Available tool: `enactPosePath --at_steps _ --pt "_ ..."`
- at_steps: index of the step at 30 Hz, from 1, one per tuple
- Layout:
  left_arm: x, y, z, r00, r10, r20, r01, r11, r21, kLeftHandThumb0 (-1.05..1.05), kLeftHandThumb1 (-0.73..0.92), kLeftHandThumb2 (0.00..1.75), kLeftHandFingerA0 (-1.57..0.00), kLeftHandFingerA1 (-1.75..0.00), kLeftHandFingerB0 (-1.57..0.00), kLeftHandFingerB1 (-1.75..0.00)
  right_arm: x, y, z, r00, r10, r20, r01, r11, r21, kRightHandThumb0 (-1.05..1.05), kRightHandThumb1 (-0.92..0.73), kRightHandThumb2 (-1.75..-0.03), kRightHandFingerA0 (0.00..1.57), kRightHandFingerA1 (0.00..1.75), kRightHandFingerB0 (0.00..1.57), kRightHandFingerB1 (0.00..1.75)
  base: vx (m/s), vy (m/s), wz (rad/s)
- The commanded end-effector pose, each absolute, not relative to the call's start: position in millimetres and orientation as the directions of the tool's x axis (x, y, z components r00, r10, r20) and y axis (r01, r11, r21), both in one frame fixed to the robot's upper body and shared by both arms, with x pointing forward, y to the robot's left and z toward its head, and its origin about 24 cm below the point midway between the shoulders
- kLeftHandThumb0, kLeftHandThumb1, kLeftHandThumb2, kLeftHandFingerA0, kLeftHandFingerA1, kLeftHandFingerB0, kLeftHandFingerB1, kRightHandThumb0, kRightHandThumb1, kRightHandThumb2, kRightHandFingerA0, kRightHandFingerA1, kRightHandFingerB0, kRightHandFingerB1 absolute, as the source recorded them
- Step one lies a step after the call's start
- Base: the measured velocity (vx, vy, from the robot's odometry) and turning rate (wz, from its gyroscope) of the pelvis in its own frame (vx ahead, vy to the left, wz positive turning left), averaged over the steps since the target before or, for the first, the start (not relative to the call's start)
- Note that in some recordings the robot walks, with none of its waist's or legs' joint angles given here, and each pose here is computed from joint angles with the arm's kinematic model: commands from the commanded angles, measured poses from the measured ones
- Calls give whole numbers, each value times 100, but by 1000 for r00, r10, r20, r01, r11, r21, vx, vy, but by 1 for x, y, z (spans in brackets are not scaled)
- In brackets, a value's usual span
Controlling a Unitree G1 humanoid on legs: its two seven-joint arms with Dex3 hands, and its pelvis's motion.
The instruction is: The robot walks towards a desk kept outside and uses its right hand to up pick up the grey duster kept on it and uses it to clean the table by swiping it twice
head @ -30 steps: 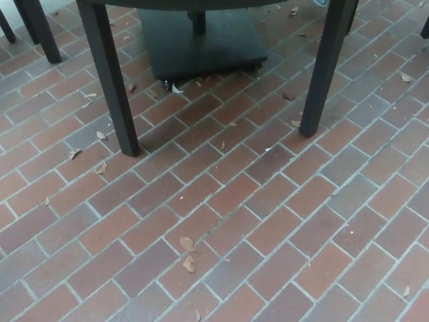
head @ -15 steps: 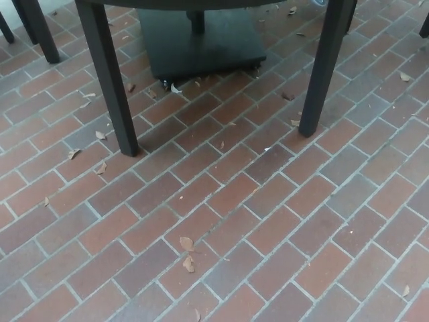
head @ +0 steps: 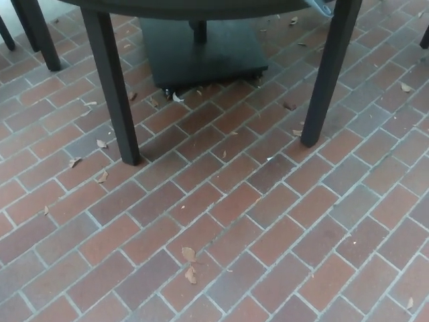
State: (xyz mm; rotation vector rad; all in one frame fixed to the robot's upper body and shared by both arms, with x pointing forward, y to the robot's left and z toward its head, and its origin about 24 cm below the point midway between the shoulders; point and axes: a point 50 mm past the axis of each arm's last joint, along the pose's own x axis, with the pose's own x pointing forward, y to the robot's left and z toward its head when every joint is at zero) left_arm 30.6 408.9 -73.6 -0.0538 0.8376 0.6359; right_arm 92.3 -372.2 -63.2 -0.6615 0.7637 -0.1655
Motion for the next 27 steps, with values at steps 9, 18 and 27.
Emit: enactPosePath --at_steps 9,18,27 --pt "65 412 -63 603 490 -629 -506 845 174 -49 36 67 -40 -46 -33 -42 98 -364 -64 758 -367 -539 -25 810 -586 -71 -43 -84 0 13 0 16 157 265 -7" --pt "77 409 -64 618 470 -630 -496 855 152 -47 36 66 -36 -45 -34 -42 98 -362 -64 769 -370 -521 -5 812 -584 -72 -44 -85 0 15 0 16 159 -76 3" --pt "75 410 -63 615 478 -627 -485 856 178 -51 36 68 -38 -47 -33 -42 99 -360 -65 766 -370 -525 0 817 -576 -67 -42 -82 0 16 0 18 164 -131 -13"
